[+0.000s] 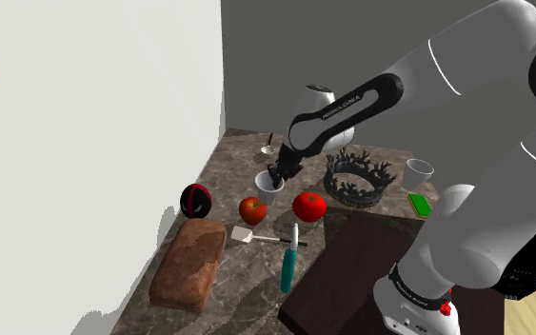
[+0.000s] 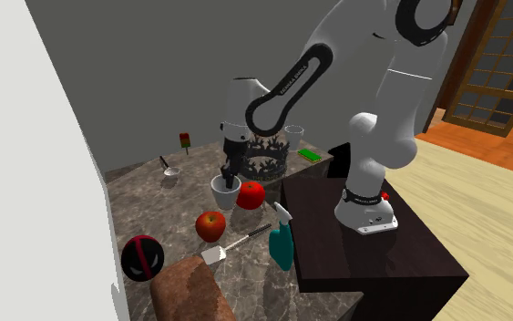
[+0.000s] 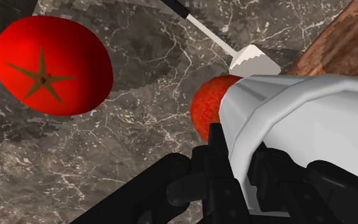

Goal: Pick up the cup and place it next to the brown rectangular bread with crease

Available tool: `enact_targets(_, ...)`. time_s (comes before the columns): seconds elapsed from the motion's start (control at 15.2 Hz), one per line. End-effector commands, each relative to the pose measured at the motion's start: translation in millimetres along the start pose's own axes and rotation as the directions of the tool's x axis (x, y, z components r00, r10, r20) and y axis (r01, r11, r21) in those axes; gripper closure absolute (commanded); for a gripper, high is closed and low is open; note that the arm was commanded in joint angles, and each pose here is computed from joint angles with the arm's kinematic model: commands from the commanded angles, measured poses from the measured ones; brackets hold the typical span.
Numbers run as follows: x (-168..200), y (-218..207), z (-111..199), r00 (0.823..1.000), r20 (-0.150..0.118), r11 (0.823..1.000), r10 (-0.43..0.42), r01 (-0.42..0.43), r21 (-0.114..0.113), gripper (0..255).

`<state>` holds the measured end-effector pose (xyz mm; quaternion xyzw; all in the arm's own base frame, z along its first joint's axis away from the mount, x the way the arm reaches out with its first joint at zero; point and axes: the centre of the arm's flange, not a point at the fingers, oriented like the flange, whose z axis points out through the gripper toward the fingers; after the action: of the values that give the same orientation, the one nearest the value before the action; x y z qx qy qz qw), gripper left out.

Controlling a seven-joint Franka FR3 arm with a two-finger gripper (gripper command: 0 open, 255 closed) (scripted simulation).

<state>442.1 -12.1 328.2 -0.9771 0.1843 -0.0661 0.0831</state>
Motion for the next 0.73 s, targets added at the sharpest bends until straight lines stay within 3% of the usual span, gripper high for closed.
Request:
enact_targets(0.0,-19.1,-20.7,0.9,1.0,-0.001,1.0,0.002,-0.002,0.0,255)
enact_targets(0.66,-98.5,-125.5,12.8,1.0,-0.001,1.0,0.002,-0.002,0.0,255)
